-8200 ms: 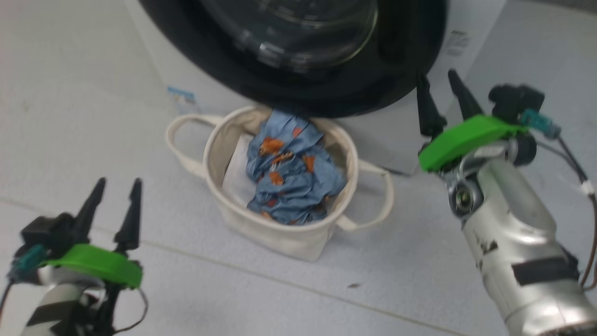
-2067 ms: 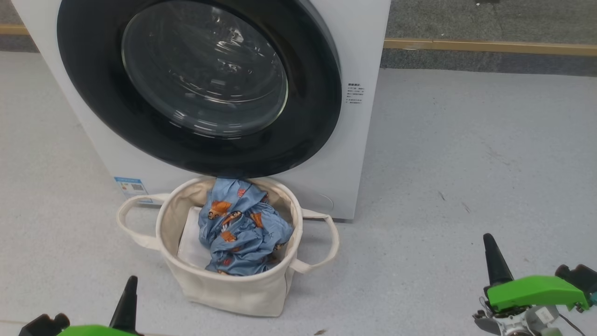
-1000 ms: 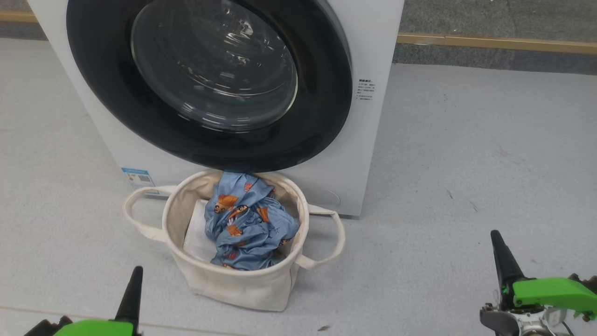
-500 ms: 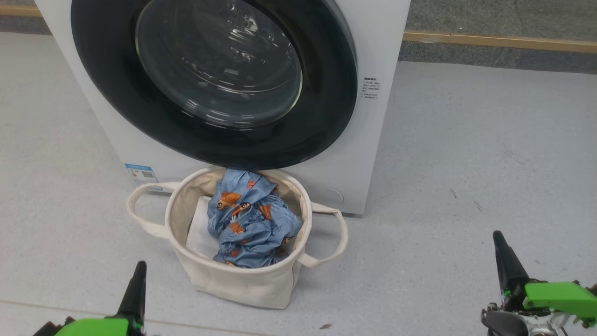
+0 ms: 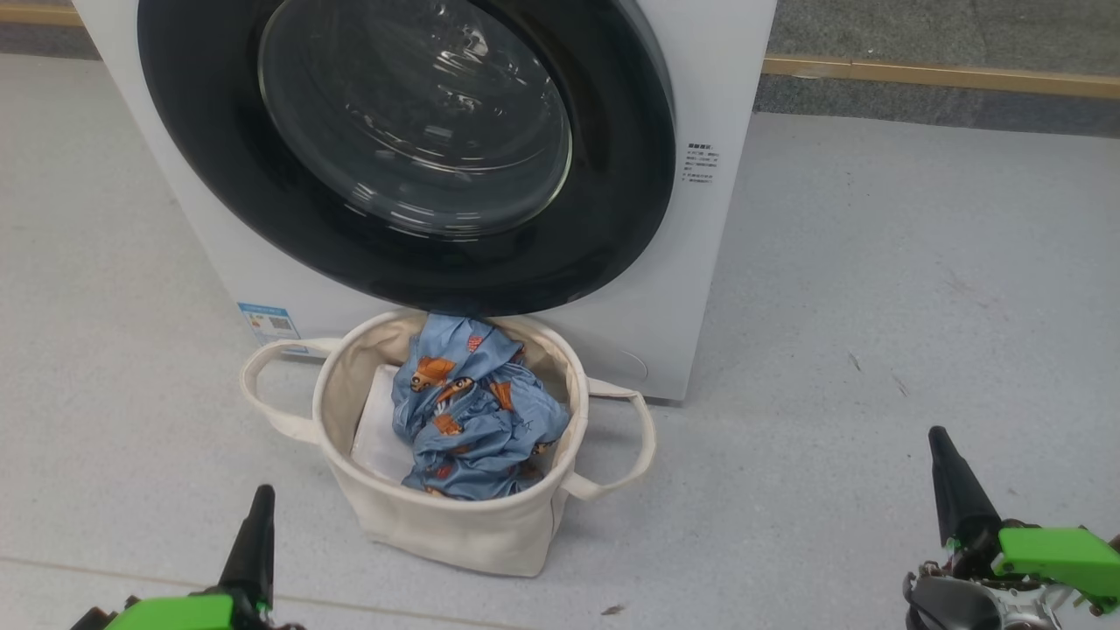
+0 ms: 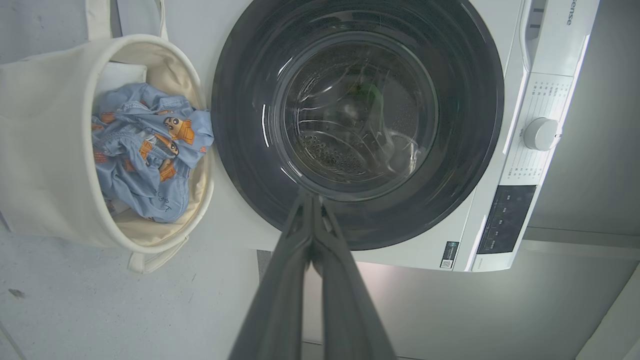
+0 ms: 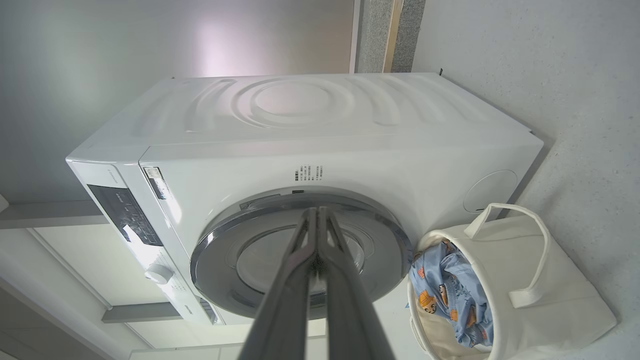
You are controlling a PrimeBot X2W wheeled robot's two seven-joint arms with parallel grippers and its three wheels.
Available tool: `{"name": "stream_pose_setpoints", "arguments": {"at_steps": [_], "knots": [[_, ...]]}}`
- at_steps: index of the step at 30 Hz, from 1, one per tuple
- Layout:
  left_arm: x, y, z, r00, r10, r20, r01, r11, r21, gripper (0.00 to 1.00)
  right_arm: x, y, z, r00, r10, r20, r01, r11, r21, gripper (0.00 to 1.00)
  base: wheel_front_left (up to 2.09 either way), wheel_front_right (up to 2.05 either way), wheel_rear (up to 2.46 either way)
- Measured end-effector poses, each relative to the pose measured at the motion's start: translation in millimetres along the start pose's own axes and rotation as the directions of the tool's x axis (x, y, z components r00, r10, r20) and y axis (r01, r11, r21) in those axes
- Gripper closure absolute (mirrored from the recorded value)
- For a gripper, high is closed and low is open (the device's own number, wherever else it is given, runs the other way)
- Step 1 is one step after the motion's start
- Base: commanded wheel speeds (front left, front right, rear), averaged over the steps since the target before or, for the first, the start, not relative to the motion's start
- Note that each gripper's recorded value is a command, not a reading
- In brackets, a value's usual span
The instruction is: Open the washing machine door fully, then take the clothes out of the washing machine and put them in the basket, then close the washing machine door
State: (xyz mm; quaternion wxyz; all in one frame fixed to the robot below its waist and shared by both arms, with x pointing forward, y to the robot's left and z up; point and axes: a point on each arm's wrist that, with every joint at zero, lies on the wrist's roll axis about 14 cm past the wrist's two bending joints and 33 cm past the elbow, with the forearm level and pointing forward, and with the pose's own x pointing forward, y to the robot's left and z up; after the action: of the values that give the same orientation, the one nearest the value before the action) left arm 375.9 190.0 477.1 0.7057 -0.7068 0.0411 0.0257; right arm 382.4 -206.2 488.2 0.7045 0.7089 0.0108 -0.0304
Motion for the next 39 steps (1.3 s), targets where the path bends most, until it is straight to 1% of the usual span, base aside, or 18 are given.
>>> {"name": "stream_pose_setpoints", "arguments": {"at_steps": [39], "knots": [[0.0,-0.1,-0.4,1.0,0.0,-0.003,0.0,1.0,0.0,1.0,0.0,0.2,0.1,1.0,0.001,0.0,-0.001,1.0,0.0,1.0,0.0,0.0,0.0]]}}
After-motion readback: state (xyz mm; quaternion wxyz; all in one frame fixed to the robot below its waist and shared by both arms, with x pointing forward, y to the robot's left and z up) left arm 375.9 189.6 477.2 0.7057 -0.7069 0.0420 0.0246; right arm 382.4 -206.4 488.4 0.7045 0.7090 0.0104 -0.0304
